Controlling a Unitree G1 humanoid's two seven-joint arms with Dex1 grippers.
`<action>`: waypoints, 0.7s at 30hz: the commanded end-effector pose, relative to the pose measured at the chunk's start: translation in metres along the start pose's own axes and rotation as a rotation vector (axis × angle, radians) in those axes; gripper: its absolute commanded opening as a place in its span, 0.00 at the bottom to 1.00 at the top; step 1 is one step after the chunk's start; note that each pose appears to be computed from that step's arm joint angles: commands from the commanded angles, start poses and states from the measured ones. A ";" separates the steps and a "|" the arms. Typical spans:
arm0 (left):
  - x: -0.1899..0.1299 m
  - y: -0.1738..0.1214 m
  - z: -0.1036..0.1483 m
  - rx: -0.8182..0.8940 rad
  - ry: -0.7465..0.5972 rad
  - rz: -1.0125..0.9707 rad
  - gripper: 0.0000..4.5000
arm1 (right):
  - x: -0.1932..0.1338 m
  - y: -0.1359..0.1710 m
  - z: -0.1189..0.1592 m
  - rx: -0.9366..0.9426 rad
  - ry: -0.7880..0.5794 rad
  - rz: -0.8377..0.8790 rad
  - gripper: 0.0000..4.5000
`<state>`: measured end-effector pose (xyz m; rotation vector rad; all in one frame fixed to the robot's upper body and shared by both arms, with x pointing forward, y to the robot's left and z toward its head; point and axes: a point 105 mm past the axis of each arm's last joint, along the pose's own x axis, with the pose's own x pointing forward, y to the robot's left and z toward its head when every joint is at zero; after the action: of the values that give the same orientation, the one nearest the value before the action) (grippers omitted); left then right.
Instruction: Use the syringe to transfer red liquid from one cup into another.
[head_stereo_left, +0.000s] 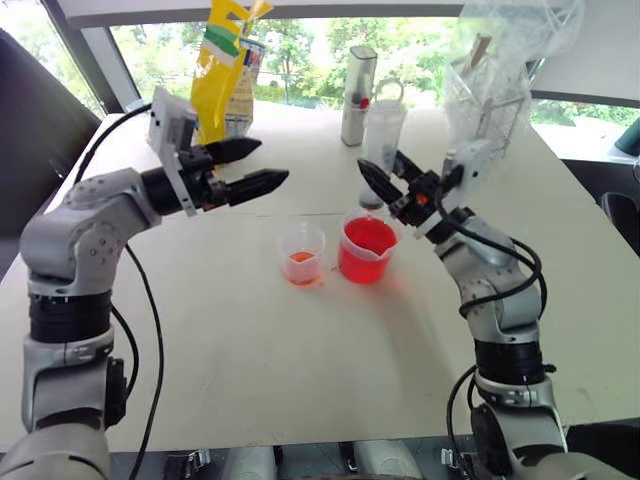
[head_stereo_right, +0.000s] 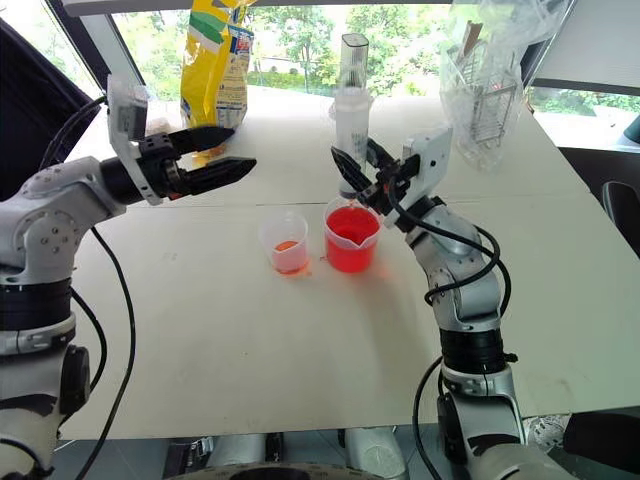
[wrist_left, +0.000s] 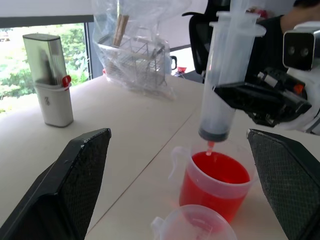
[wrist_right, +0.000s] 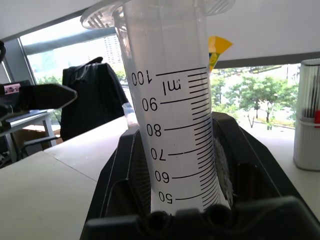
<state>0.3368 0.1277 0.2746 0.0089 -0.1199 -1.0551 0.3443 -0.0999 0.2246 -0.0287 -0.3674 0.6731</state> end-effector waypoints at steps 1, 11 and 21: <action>0.014 -0.005 0.015 0.054 -0.039 -0.050 0.99 | -0.004 0.004 -0.006 -0.044 -0.010 -0.010 0.30; 0.031 -0.006 0.014 0.061 -0.038 -0.107 0.99 | -0.006 0.007 -0.002 -0.057 -0.036 -0.032 0.30; 0.004 0.000 -0.007 0.022 0.020 -0.021 0.99 | 0.000 -0.002 0.070 0.003 -0.109 -0.031 0.30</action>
<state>0.3460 0.1187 0.2509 0.0145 -0.0471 -1.0842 0.3274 -0.1019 0.2730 -0.0030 -0.4409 0.6580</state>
